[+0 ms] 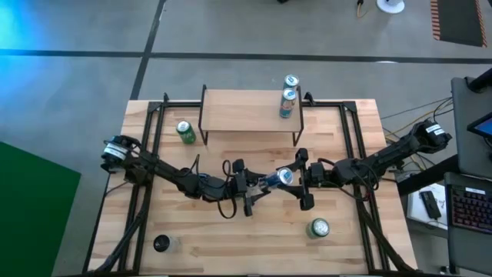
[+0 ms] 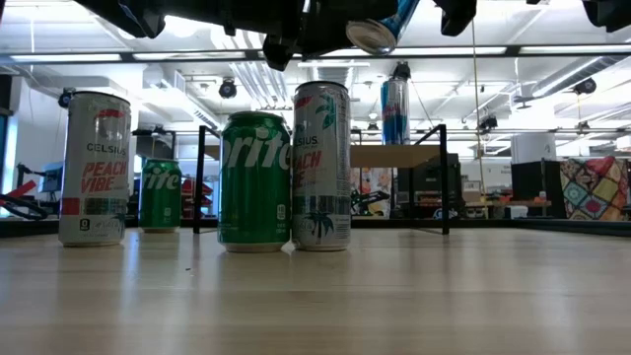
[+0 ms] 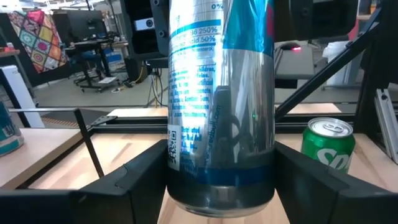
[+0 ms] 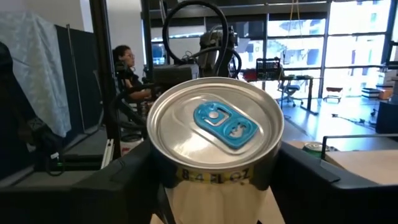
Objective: Sort soda cans
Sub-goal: Put the blue soda can on the shelf and align it with other blue soda cans
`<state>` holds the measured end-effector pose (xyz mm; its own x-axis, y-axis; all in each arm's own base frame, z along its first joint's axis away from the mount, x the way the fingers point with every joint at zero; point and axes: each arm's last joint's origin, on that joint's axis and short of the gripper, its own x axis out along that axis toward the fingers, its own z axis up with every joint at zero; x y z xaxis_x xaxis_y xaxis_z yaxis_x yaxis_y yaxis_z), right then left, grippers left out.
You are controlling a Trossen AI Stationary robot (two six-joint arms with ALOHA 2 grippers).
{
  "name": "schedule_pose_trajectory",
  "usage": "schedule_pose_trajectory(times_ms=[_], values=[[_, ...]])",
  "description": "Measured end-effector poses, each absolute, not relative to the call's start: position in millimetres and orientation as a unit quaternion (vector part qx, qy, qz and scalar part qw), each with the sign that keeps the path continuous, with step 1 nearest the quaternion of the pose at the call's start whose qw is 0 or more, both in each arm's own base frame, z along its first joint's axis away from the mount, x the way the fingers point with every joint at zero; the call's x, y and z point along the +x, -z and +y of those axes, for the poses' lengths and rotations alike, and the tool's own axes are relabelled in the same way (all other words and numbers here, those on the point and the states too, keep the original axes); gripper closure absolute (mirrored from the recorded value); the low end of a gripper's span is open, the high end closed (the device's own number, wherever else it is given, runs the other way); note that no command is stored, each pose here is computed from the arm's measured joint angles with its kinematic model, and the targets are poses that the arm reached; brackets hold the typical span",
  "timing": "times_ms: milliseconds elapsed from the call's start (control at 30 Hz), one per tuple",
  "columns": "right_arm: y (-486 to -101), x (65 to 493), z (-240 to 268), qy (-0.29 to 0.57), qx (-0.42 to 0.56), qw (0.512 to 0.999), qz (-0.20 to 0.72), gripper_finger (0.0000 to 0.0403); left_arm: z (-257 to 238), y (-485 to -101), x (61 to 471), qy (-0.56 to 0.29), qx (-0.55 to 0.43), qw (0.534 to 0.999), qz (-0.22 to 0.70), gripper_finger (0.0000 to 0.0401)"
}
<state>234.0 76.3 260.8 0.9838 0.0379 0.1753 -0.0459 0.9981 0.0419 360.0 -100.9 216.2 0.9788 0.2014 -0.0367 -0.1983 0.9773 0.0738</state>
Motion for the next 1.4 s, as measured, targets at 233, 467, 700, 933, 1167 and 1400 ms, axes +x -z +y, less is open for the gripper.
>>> schedule_pose_trajectory(times_ms=[233, 467, 700, 933, 1167, 1400], values=[[-272, 233, 71, -0.004, 0.001, 0.999, -0.045, 0.0178, -99, -216, 359, -0.121, 0.040, 0.991, 0.030, 0.0129], [-316, 218, 43, 0.115, -0.057, 0.991, 0.032, 0.0173, -92, -229, 350, -0.191, 0.062, 0.978, 0.051, 0.0099], [-330, 203, -19, 0.167, -0.064, 0.981, 0.080, 0.0170, -92, -238, 346, -0.190, 0.075, 0.978, 0.045, 0.0093], [-323, 193, -81, 0.172, -0.010, 0.981, 0.091, 0.0169, -89, -236, 347, -0.193, 0.084, 0.976, 0.053, 0.0094], [-304, 200, -113, 0.192, 0.014, 0.972, 0.135, 0.0168, -78, -234, 349, -0.206, 0.087, 0.972, 0.066, 0.0094], [-292, 209, -124, 0.195, 0.023, 0.969, 0.150, 0.0168, -76, -232, 349, -0.209, 0.078, 0.972, 0.071, 0.0094]])
